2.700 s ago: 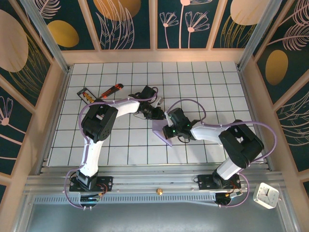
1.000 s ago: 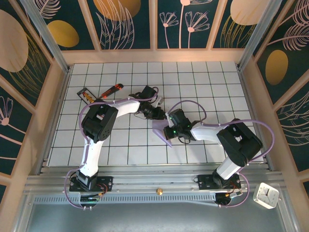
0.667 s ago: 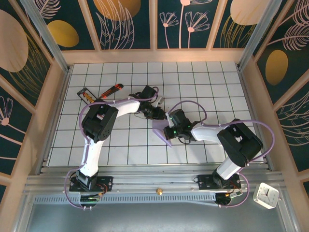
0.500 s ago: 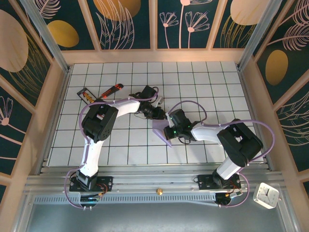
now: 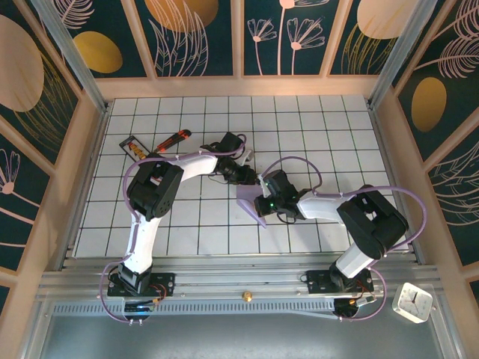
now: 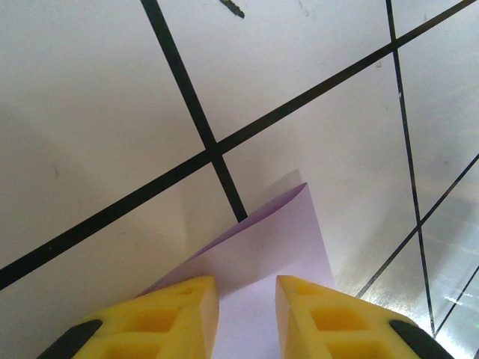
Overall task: Fold a paper plane with a square sheet of paper (pick it up from the middle)
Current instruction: Third fold the triangle at the center of the table.
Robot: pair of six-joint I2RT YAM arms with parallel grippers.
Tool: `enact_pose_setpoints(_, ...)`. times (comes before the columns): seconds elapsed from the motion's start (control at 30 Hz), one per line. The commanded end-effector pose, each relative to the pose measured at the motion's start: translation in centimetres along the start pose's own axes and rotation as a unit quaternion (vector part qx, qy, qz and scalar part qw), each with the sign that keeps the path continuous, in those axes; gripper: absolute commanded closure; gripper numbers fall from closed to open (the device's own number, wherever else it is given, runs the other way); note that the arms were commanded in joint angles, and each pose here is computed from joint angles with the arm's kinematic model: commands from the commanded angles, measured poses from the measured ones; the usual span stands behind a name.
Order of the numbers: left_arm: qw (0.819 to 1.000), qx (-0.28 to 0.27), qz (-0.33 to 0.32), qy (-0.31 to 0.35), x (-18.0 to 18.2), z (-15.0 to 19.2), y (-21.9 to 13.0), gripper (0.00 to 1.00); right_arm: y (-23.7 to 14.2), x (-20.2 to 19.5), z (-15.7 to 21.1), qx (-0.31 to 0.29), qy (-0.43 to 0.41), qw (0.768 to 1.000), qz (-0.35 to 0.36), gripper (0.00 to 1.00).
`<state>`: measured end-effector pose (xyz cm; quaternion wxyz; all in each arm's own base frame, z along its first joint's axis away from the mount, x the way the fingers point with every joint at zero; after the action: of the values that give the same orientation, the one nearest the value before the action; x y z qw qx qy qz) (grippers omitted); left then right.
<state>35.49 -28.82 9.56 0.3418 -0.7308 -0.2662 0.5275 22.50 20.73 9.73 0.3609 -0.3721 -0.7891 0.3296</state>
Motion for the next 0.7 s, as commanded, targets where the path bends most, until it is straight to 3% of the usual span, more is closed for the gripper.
enact_pose_setpoints(0.0,0.997,0.036,-0.064,-0.031,2.8,1.3,2.1,0.66,0.2,-1.0,1.7,0.030,0.021,0.999,0.018,1.00)
enact_pose_setpoints(0.23,0.999,-0.022,-0.039,-0.015,-0.3,-1.7,-0.7,0.56,0.1,-1.1,2.1,0.032,0.027,0.999,0.020,1.00)
enact_pose_setpoints(0.43,0.993,-0.094,-0.073,-0.024,-1.2,-2.5,-4.3,0.54,0.1,-1.1,2.3,0.033,0.027,0.999,0.017,1.00)
enact_pose_setpoints(0.57,0.980,-0.166,-0.098,-0.057,-1.2,-0.7,-8.0,0.62,0.1,-1.1,2.4,0.035,0.029,0.999,0.016,1.00)
enact_pose_setpoints(0.67,0.975,-0.190,-0.063,-0.093,-1.4,2.3,-9.7,0.77,0.3,-1.1,2.5,0.039,0.030,0.999,0.014,1.00)
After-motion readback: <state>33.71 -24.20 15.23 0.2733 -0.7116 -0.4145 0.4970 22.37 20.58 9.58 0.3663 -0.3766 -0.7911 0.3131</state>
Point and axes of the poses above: each hand's point on the last joint's axis, 136 mm out from that joint toward the fingers, its own y axis out along the fingers, its own x axis along the line the jaws close on, z = x × y, the point moved 10 cm from there along -y, back along the fingers, and after that the axes turned 1 degree about -y, right-handed, at the moved point
